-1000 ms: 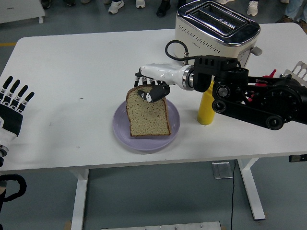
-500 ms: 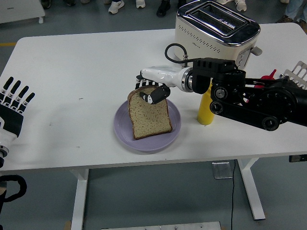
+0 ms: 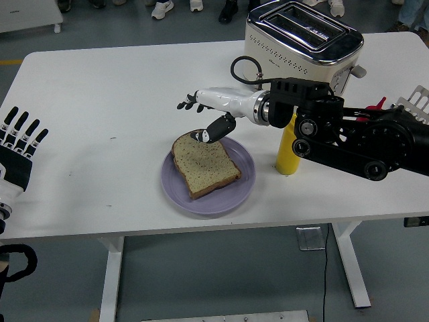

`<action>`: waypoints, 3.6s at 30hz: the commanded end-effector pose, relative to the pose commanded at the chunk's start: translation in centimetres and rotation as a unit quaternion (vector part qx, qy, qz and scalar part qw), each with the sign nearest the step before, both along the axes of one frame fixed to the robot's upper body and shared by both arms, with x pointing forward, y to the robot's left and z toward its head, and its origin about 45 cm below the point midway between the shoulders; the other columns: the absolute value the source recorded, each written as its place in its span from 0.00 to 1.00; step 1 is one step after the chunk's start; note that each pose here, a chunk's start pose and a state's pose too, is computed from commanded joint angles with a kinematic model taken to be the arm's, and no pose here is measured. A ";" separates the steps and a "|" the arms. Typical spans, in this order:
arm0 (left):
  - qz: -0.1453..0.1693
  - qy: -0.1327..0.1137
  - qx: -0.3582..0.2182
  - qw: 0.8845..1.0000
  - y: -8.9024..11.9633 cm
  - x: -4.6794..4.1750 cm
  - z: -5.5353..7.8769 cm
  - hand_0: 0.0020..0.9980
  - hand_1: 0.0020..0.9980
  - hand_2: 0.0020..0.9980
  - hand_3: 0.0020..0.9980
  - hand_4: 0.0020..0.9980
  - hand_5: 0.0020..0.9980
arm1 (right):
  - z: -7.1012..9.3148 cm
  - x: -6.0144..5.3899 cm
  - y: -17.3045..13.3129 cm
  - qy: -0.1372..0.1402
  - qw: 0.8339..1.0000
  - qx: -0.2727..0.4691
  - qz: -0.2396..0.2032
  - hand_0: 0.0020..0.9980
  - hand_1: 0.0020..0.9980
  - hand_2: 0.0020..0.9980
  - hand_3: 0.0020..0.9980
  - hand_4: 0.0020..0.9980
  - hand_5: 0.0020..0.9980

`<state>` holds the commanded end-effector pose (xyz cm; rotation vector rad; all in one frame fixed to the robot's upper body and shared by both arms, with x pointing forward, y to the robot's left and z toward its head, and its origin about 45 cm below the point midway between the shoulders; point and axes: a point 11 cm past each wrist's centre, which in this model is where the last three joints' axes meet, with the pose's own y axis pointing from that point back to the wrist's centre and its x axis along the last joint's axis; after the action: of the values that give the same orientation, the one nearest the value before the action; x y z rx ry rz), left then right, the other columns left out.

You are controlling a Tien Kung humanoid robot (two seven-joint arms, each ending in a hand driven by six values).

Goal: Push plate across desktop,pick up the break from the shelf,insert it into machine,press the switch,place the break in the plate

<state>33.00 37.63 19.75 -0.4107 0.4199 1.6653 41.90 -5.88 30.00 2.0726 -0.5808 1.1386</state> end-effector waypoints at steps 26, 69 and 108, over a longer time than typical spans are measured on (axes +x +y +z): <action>-0.001 0.001 0.003 1.000 0.1 -0.11 0.0 0.80 0.85 0.91 0.86 0.62 1.00 | 17.9 0.0 -7.8 -0.119 0.919 0.368 -0.073 0.82 0.80 0.80 0.81 0.50 0.33; 0.004 0.000 0.002 1.000 0.3 -0.38 0.0 0.80 0.85 0.91 0.86 0.62 1.00 | 1.1 -9.2 -42.7 0.034 0.437 0.817 -0.375 0.82 0.78 0.79 0.78 0.44 0.46; 0.000 -0.002 0.000 1.000 0.1 -0.04 0.1 0.79 0.85 0.91 0.86 0.62 1.00 | -4.6 -12.0 -42.6 0.057 0.391 0.826 -0.402 0.82 0.77 0.78 0.76 0.43 0.51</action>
<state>32.97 37.71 19.85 -0.4135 0.4169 1.6652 29.93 -48.45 25.41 2.1650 -3.0500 -0.8028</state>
